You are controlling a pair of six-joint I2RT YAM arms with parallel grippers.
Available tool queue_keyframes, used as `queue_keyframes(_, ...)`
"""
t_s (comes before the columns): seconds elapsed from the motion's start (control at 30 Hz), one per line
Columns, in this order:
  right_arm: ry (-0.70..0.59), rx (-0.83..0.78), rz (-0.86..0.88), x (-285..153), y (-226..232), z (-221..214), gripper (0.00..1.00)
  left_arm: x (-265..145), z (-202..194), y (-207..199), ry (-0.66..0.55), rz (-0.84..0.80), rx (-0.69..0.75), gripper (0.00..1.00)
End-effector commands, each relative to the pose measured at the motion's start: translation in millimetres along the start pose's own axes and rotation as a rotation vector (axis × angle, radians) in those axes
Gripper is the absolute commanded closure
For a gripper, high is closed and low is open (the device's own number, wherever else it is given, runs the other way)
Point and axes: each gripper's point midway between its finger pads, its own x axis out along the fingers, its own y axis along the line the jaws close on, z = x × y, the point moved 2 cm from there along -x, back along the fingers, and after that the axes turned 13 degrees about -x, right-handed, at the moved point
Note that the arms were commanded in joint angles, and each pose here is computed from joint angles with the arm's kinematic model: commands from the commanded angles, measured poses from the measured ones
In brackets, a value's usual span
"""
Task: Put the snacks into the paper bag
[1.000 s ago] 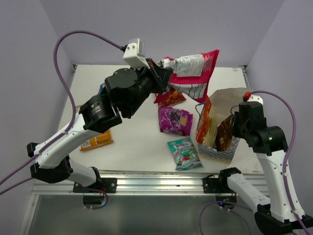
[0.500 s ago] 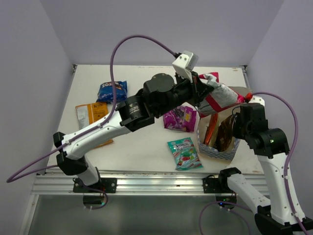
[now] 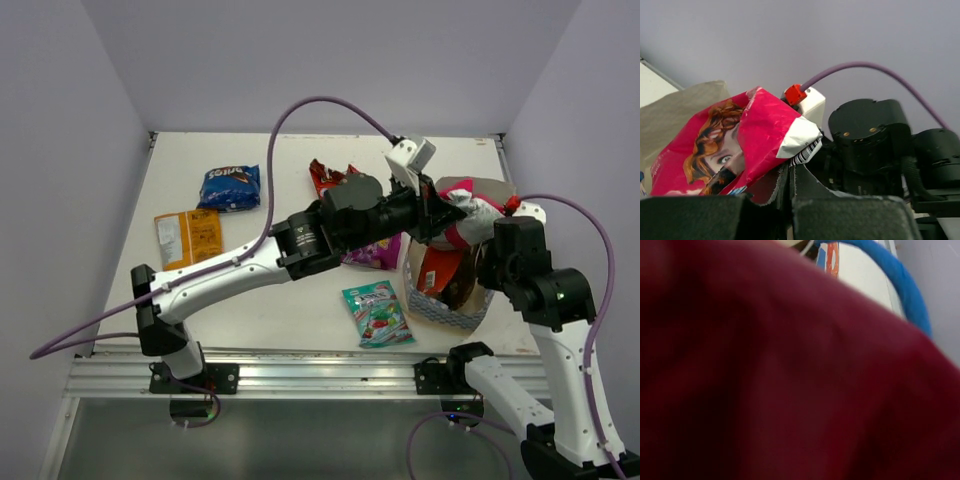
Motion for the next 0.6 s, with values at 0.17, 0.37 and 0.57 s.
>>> queue_keyframes(0.17,-0.010,0.017,-0.009,-14,-7,-4,1.00,31,-96,74,0.227,0.217,-0.001,1.00)
queue_keyframes(0.37,-0.012,0.020,-0.008,-15,-7,-3,1.00,39,-128,126,0.376,0.523,0.046,1.00)
queue_keyframes(0.57,-0.006,0.020,0.000,-12,-5,-3,1.00,53,-166,127,0.485,0.400,0.029,1.00)
